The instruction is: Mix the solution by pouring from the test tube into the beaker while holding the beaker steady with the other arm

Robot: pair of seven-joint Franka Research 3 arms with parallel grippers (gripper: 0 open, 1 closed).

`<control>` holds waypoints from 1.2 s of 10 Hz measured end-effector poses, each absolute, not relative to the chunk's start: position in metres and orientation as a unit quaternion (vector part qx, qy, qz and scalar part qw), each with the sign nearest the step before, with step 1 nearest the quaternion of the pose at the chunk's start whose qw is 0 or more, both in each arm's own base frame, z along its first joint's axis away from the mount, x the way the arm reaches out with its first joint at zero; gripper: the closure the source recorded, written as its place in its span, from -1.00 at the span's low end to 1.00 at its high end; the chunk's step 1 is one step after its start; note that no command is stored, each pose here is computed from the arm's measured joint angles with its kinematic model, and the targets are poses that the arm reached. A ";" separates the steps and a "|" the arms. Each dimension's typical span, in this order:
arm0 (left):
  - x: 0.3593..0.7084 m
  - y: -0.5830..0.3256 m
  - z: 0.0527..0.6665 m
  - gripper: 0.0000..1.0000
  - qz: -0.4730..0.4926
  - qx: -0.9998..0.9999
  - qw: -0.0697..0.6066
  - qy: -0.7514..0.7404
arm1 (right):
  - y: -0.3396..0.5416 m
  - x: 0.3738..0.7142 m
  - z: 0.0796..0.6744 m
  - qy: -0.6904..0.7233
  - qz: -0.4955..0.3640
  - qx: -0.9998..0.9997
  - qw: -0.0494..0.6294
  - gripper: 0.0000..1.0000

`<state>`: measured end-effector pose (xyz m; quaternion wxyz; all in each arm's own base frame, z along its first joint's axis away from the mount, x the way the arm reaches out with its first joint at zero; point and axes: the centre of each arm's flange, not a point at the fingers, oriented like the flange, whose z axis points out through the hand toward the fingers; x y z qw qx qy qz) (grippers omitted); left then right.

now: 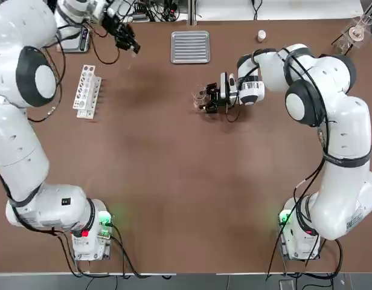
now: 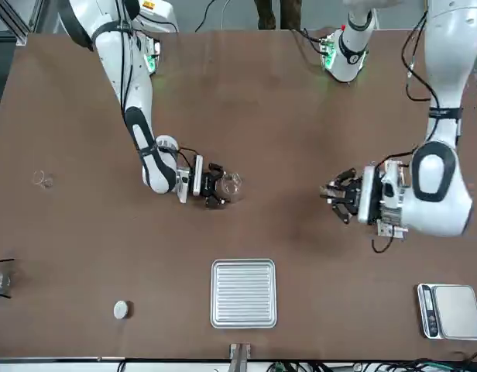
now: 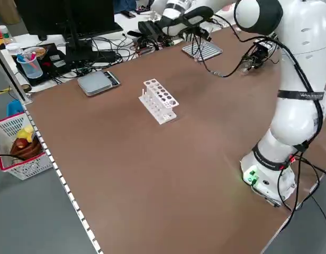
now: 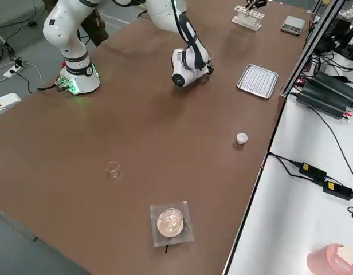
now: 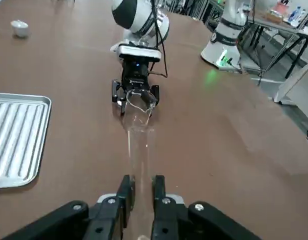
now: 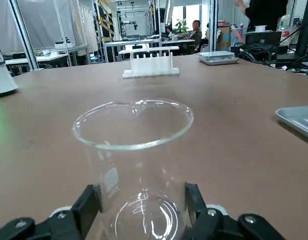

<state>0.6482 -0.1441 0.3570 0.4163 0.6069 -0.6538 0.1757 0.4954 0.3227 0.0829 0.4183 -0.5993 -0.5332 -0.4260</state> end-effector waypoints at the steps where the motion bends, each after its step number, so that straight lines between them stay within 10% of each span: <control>1: 0.648 -0.165 0.356 0.57 0.169 0.618 0.401 -0.655 | 0.323 0.495 0.083 -0.533 -0.426 -0.599 0.418 -0.53; 12: 0.568 -0.362 0.311 0.57 0.065 0.672 0.320 -0.665 | 0.321 0.498 0.083 -0.534 -0.427 -0.600 0.415 -0.53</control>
